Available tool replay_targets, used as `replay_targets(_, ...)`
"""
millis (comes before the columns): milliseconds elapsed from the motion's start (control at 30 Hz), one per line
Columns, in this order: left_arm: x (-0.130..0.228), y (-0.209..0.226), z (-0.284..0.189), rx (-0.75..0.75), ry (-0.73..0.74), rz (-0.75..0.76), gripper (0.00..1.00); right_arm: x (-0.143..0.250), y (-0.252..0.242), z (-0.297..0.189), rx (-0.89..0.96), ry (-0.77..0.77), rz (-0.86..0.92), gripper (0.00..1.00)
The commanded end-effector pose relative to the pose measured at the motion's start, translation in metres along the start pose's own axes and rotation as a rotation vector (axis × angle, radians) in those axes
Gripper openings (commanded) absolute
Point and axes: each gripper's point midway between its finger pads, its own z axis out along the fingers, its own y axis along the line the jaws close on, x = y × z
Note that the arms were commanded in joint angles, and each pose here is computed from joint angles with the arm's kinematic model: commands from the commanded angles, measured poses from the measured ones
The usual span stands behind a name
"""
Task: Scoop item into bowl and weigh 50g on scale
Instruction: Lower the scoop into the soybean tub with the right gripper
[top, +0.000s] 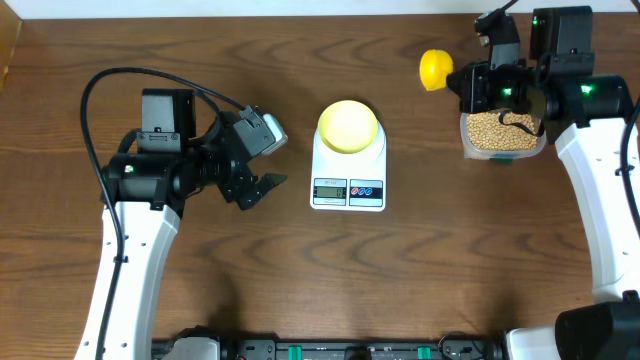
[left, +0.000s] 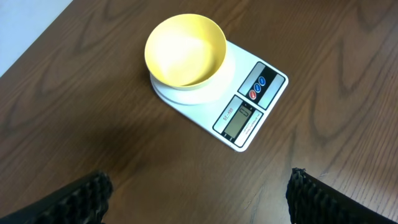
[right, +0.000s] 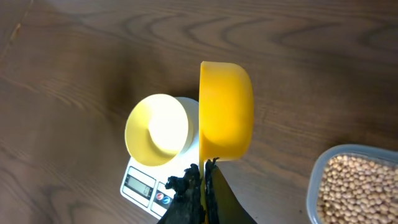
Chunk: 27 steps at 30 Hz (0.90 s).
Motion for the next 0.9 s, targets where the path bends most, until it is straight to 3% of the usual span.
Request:
replay_targets(0, 0.003, -0.001, 0.003, 0.017, 0.001, -0.025, 0.92, -0.011, 0.006, -0.007, -0.026, -0.037, -0.1, 0.01)
replay_targets(333, 0.003, -0.001, 0.003, 0.017, 0.001, -0.025, 0.92, -0.015, 0.002, -0.007, -0.005, -0.052, -0.042, 0.01)
replay_targets(600, 0.003, -0.001, 0.003, 0.017, 0.001, -0.026, 0.92, -0.02, -0.008, -0.011, 0.009, -0.075, 0.232, 0.01)
replay_targets(867, 0.003, -0.001, 0.003, 0.017, 0.001, -0.025, 0.92, -0.024, -0.022, -0.014, 0.065, -0.104, 0.262, 0.01)
